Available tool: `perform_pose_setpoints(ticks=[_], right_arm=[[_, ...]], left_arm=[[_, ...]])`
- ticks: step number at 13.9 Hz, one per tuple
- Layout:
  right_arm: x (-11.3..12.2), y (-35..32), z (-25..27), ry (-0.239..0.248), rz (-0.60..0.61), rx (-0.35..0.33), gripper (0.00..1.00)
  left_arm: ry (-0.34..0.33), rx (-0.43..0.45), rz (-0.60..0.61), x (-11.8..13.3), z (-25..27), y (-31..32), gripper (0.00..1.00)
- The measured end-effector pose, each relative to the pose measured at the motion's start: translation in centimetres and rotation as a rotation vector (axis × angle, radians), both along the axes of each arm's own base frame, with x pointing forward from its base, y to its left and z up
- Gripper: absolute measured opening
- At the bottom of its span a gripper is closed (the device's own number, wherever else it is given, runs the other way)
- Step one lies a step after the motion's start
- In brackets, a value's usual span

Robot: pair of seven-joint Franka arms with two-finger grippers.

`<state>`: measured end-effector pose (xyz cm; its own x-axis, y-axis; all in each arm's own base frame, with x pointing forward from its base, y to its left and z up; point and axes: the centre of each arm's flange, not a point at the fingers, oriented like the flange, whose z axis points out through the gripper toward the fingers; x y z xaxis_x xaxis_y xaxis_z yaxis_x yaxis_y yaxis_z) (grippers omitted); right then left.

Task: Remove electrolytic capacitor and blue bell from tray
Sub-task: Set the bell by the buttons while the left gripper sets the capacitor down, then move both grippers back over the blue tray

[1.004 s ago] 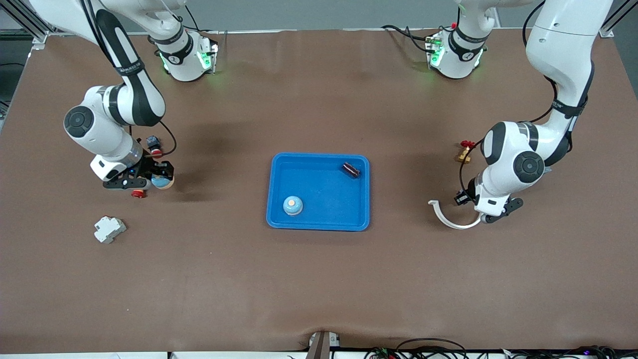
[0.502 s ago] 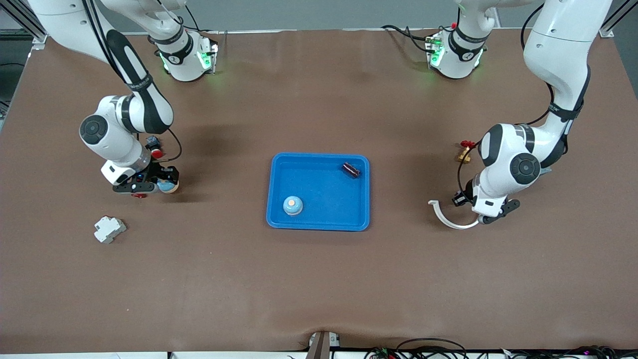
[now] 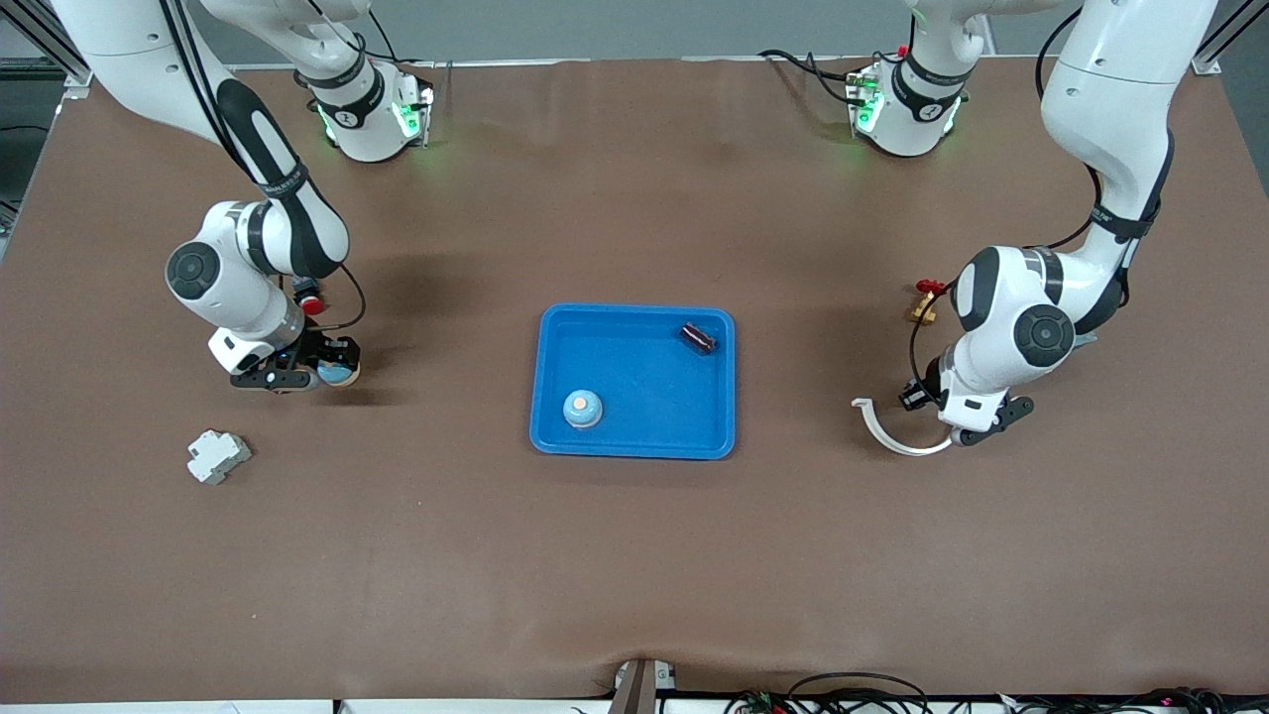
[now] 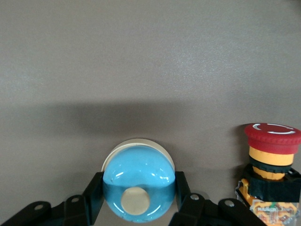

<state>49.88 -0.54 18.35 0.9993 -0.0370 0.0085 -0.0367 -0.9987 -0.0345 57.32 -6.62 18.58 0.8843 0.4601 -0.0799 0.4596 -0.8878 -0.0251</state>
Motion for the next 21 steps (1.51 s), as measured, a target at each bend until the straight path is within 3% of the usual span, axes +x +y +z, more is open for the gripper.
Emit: perform_pose_setpoints(ticks=[5, 6, 7, 9, 14, 17, 21], right_arm=[[0.3, 0.0, 0.1, -0.006, -0.027, 0.014, 0.64], [0.4, 0.0, 0.1, -0.008, -0.034, 0.018, 0.68], [0.5, 0.0, 0.2, -0.01, -0.036, 0.019, 0.78], [0.7, 0.1, 0.3, -0.014, -0.038, 0.021, 0.99], [2.4, 3.4, 1.9, -0.022, -0.043, 0.055, 1.0], [5.3, 10.7, 6.2, 0.027, -0.144, 0.112, 1.0], [6.5, 21.6, 11.1, 0.0, -0.257, 0.156, 1.0]], left_arm=[[0.018, 0.002, -0.004, -0.2, 0.1, -0.2, 0.81], [0.034, 0.006, -0.005, -0.2, 0.3, -0.2, 0.92], [0.047, 0.009, -0.005, -0.2, 0.8, -0.1, 0.99], [0.052, 0.014, -0.003, 0.0, 2.6, 0.0, 1.0], [0.083, 0.033, 0.012, -0.1, 8.9, -0.4, 1.0], [0.124, 0.034, 0.056, 0.9, 13.3, -3.2, 1.0], [0.108, 0.002, 0.154, 1.7, 16.7, -7.7, 1.0]])
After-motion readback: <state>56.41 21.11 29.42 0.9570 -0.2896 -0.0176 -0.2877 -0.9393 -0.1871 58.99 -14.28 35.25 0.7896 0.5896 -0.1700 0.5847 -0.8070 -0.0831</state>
